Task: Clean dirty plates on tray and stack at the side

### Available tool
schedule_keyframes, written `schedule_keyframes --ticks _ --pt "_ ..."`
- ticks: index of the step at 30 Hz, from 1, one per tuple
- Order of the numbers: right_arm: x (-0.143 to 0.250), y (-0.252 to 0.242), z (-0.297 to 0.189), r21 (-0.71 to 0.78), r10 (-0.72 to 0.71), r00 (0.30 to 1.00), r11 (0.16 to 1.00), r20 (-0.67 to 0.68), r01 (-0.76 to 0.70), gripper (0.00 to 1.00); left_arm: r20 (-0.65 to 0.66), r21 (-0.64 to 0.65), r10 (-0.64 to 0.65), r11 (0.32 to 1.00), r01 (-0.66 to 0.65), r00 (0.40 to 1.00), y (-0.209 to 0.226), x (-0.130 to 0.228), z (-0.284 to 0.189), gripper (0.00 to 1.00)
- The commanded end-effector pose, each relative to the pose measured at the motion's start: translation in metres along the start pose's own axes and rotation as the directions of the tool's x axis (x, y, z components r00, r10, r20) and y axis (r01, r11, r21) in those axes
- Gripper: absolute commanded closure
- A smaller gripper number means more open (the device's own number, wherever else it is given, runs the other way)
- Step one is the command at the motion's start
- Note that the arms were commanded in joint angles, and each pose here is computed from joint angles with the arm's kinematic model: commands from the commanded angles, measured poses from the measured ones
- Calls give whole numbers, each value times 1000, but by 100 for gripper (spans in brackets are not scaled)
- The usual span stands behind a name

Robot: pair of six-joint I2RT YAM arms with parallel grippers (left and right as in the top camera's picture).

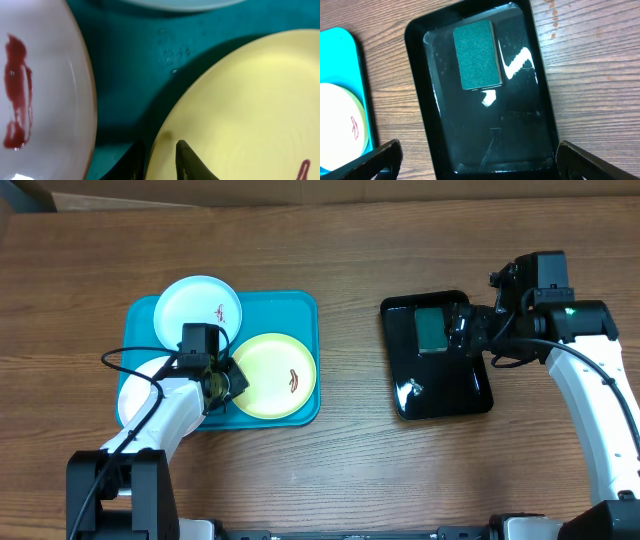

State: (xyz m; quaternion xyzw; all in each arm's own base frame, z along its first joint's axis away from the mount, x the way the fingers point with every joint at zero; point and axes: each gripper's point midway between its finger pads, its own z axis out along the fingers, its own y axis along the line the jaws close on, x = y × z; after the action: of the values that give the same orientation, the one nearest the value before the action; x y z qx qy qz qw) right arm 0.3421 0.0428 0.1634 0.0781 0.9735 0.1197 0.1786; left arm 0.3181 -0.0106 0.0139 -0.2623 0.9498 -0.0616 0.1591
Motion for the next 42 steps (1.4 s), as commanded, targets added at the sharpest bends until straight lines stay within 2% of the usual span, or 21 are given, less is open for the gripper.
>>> schedule_keyframes --ticks 1,3,6,8,11,17,22,27,31,34,37,40,42 --pt "-4 1 -4 0 -10 1000 1000 15 10 0 26 -7 46 999 -46 999 -3 -10 -1 81" --pt "-3 1 -4 1 -9 1000 1000 11 9 0 20 -26 49 999 -48 999 1 -8 -1 88" --pt "-2 1 -4 2 -9 1000 1000 8 9 0 16 -43 49 998 -48 999 4 -7 0 89" --pt "-2 1 -4 2 -9 1000 1000 8 9 0 15 -43 49 998 -48 999 4 -6 1 86" --pt "-1 0 -2 3 -8 1000 1000 6 8 0 13 -44 48 998 -48 999 5 -6 1 75" --pt "3 -4 10 4 -8 1000 1000 3 8 0 4 -49 49 998 -48 999 6 -4 3 76" --pt "-3 -2 11 -2 -14 999 1000 31 14 3 -3 -52 48 997 -49 999 7 -3 3 87" --pt "-7 -3 21 -10 -20 998 1000 63 21 7 -26 -52 46 998 -47 999 7 2 7 88" --pt "-1 -4 34 -12 -36 997 999 63 37 8 -60 -41 38 998 -40 998 6 9 12 96" --pt "1 -4 45 -8 -91 993 996 82 92 14 -82 -25 36 999 -38 996 4 13 15 96" --pt "2 0 56 -11 -123 986 992 109 125 20 -82 -26 36 999 -39 996 4 13 16 82" --pt "-1 10 62 -11 -195 971 980 135 198 21 -80 -24 37 999 -39 996 3 12 16 78" --pt "-3 16 65 25 -255 955 967 149 254 18 -79 -23 37 999 -39 996 3 12 16 76"
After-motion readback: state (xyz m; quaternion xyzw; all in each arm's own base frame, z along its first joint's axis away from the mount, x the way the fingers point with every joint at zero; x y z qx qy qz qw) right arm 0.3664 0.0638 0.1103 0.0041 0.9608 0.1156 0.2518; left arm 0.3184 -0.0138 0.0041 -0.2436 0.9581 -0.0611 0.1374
